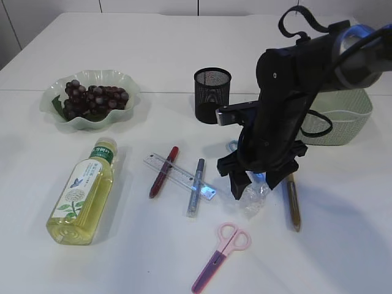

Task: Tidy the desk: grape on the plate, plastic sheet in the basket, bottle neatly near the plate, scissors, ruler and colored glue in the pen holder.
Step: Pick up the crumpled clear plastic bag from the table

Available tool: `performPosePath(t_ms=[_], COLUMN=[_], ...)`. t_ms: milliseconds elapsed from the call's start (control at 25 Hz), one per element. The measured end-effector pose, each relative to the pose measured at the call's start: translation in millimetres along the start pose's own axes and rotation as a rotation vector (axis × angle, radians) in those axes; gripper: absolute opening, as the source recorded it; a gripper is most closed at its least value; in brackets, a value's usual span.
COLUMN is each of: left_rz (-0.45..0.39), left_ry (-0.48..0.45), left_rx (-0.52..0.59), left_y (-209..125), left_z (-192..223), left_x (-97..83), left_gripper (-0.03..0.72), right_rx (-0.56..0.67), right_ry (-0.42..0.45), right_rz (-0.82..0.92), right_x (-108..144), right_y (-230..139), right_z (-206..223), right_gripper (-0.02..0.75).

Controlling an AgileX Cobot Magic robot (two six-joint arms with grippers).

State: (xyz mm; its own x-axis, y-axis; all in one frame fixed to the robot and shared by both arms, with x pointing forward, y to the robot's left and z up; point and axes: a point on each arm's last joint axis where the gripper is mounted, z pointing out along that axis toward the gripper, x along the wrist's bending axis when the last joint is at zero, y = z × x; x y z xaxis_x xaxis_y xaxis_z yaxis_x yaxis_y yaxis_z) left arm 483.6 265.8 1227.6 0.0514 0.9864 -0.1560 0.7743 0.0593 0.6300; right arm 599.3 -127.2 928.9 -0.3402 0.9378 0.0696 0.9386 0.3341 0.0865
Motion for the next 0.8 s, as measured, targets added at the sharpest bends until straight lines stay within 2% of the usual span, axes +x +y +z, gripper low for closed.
performPosePath(t_ms=[800], left_rz=[0.000], left_ry=[-0.001], left_rx=[0.000], left_y=[0.0], left_z=[0.0], left_x=[-0.1], left_gripper=[0.435], right_rx=[0.047], right_ry=[-0.006], right_rz=[0.001], right_x=[-1.2], right_y=[-1.1], right_z=[16.2], right_gripper=[0.587])
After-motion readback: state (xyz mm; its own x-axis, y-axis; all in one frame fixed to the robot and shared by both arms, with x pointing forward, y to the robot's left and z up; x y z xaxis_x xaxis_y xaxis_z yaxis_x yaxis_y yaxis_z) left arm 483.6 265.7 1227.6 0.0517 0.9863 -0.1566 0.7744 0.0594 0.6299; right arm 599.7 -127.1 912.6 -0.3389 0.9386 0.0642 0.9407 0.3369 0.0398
